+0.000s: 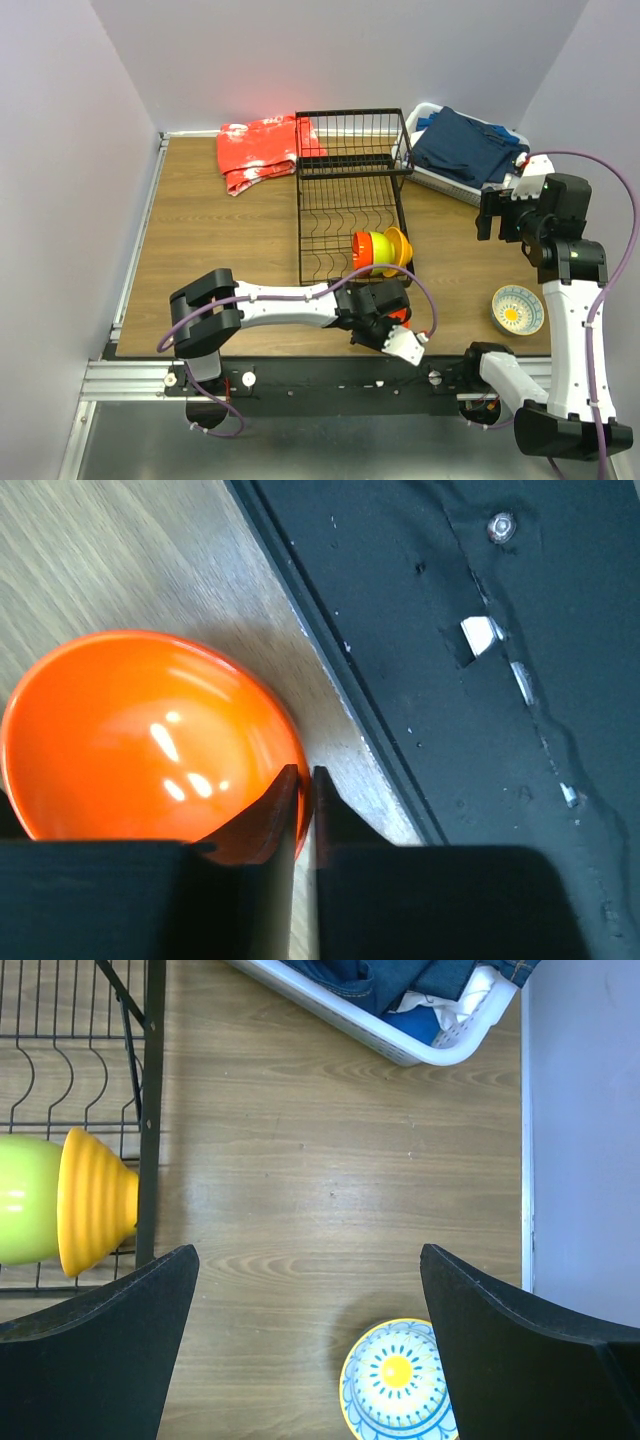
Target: Load the bowls into the dish rack
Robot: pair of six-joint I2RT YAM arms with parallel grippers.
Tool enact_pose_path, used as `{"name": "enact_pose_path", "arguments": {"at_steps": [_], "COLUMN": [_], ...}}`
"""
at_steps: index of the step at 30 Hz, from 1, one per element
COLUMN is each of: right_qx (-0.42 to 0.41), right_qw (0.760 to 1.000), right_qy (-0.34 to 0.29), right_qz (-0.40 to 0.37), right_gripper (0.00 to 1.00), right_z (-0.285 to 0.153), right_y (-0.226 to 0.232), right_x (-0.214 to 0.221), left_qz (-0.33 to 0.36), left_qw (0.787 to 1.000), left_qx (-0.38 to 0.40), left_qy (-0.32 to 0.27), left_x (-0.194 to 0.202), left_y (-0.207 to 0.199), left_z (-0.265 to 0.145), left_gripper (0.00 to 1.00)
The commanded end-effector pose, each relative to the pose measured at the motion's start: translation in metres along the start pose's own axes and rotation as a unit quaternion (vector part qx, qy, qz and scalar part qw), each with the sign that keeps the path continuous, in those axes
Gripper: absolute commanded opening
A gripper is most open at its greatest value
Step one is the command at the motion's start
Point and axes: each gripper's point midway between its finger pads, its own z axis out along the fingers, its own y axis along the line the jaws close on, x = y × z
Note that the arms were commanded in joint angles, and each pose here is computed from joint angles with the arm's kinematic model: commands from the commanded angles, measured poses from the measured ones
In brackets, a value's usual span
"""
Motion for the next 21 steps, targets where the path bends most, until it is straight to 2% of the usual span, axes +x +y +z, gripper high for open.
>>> {"name": "enact_pose_path", "arguments": {"at_steps": [1, 2, 6, 11, 13, 16, 17, 19, 20, 21], "right_qx": [0.004, 0.001, -0.009, -0.015, -0.016, -0.009, -0.009, -0.016, -0.020, -0.024], "right_qw": [1.000, 1.000, 1.000, 1.000, 1.000, 0.999, 0.999, 0.999, 0.999, 0.998], "right_qy": [-0.003, -0.002, 0.001, 0.015, 0.021, 0.031, 0.034, 0.044, 0.046, 0.050], "right_qz": [-0.001, -0.001, 0.001, 0.003, 0.004, 0.001, 0.001, -0.001, -0.002, -0.001], "right_gripper": [1.00, 1.00, 1.00, 1.00, 1.00, 1.00, 1.00, 1.00, 1.00, 1.00], "right_z": [0.000, 0.000, 0.000, 0.008, 0.012, 0.020, 0.021, 0.023, 0.024, 0.025], "right_y": [-0.003, -0.002, 0.002, 0.003, 0.003, -0.001, -0.001, 0.001, 0.002, 0.003], "right_x": [-0.001, -0.001, 0.001, 0.004, 0.005, 0.008, 0.007, 0.010, 0.011, 0.012], "left_qz": [-0.006, -0.009, -0.004, -0.023, -0.068, -0.130, -0.174, -0.209, -0.248, -0.246], "left_qw": [1.000, 1.000, 0.999, 0.992, 0.984, 0.966, 0.956, 0.932, 0.921, 0.915], "left_qx": [-0.011, -0.009, 0.000, -0.005, -0.018, -0.054, -0.054, -0.075, -0.063, -0.073], "left_qy": [-0.010, -0.013, -0.034, -0.124, -0.166, -0.218, -0.229, -0.285, -0.292, -0.310], "left_x": [-0.010, -0.011, -0.024, -0.055, -0.057, -0.052, -0.049, -0.044, -0.030, -0.028], "left_y": [0.001, -0.001, -0.011, -0.004, 0.005, 0.030, 0.033, 0.048, 0.045, 0.043], "left_z": [-0.006, -0.009, -0.050, -0.130, -0.164, -0.204, -0.209, -0.233, -0.226, -0.233], "left_gripper": [0.04, 0.01, 0.00, 0.00, 0.00, 0.00, 0.00, 0.00, 0.00, 0.00]}}
